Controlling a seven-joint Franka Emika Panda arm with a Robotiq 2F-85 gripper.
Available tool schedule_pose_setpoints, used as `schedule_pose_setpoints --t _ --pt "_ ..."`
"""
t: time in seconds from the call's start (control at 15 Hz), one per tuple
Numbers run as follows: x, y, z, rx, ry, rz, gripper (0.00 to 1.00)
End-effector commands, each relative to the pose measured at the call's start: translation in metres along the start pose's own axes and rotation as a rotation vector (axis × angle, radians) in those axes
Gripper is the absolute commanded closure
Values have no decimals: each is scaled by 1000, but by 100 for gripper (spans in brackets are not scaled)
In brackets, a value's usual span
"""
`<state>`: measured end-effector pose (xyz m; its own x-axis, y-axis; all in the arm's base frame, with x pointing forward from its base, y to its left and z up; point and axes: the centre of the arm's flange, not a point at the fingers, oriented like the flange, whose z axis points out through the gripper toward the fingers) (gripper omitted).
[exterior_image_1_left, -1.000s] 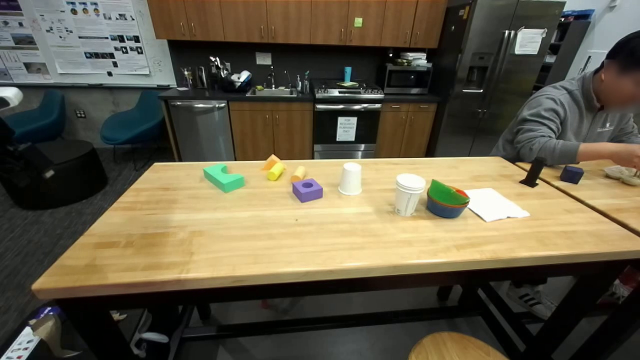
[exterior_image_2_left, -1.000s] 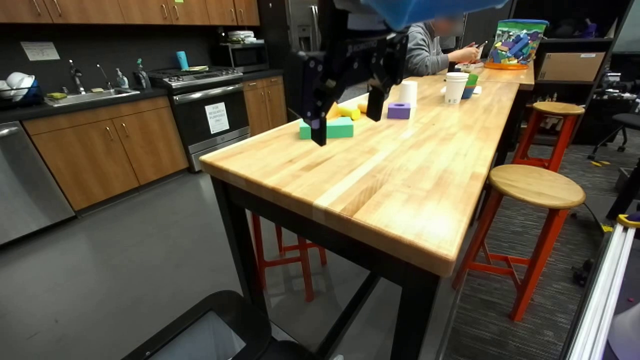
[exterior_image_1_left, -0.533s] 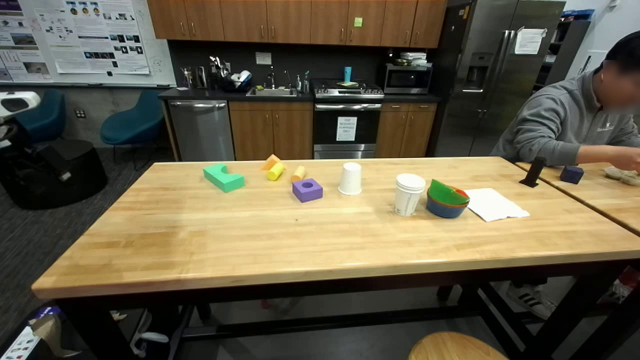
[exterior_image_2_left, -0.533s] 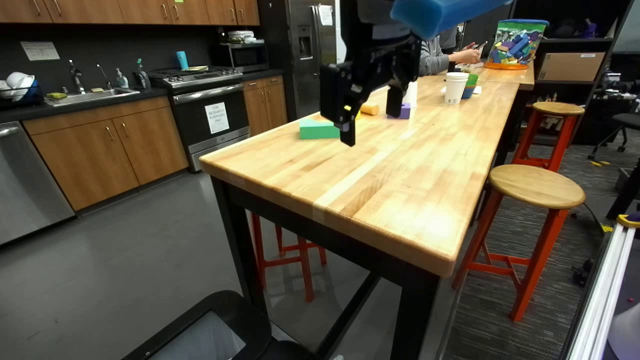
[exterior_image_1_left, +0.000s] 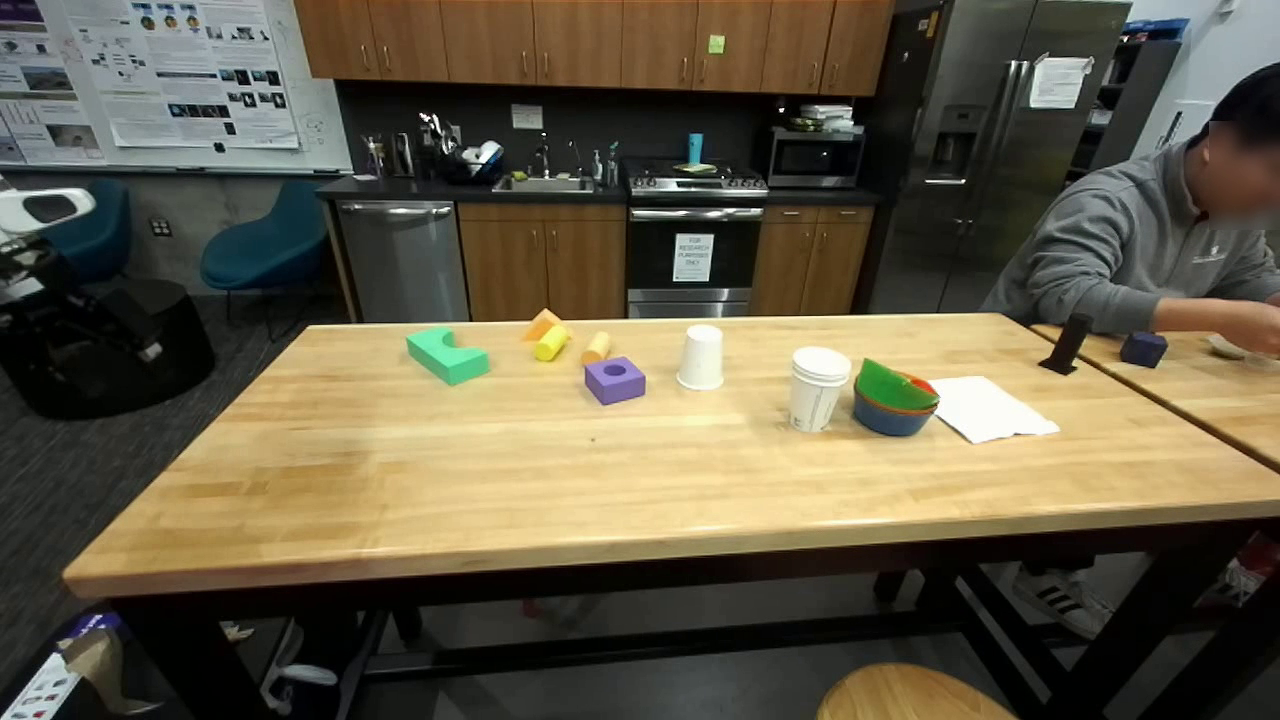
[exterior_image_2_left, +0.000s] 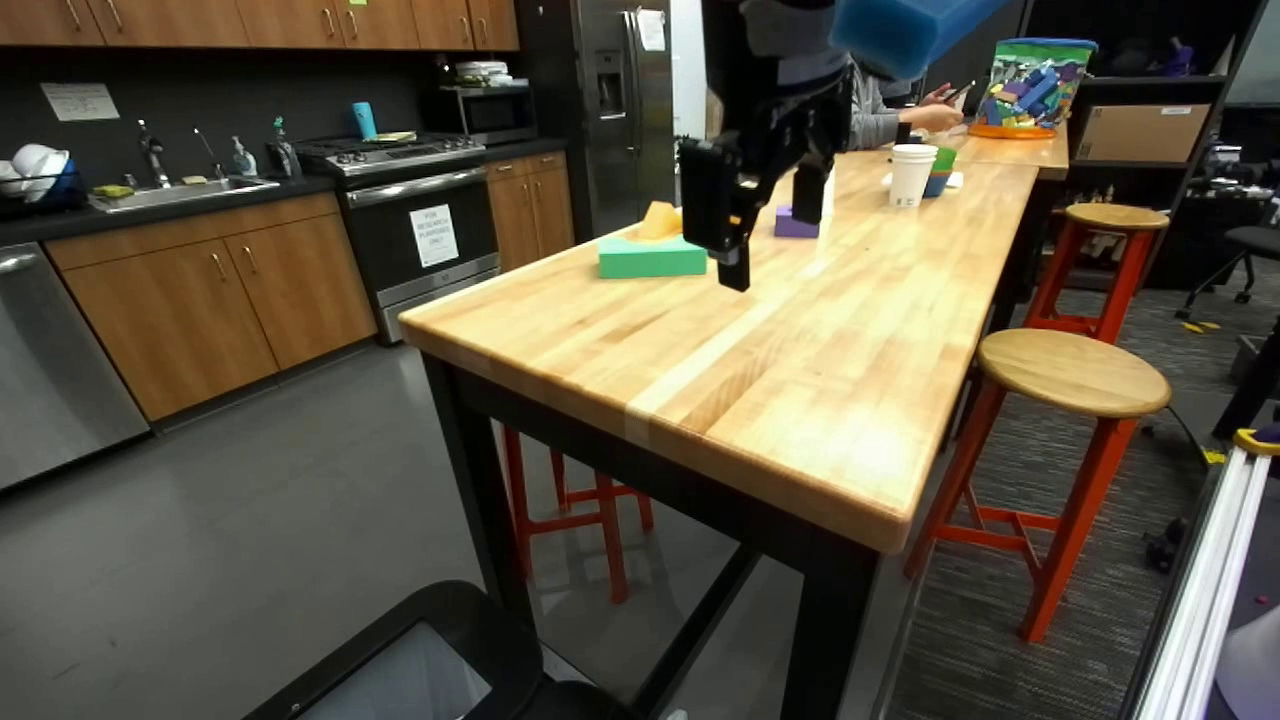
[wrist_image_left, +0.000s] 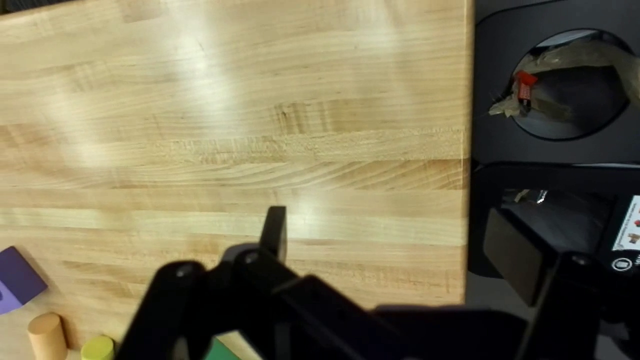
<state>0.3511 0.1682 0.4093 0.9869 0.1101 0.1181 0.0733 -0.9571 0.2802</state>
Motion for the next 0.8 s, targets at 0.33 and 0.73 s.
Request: schedule_pose_setpoints --t 0.33,0.73 --pt "19 23 -6 -9 -25 -12 0" --pt "51 29 -21 -15 10 7 0"
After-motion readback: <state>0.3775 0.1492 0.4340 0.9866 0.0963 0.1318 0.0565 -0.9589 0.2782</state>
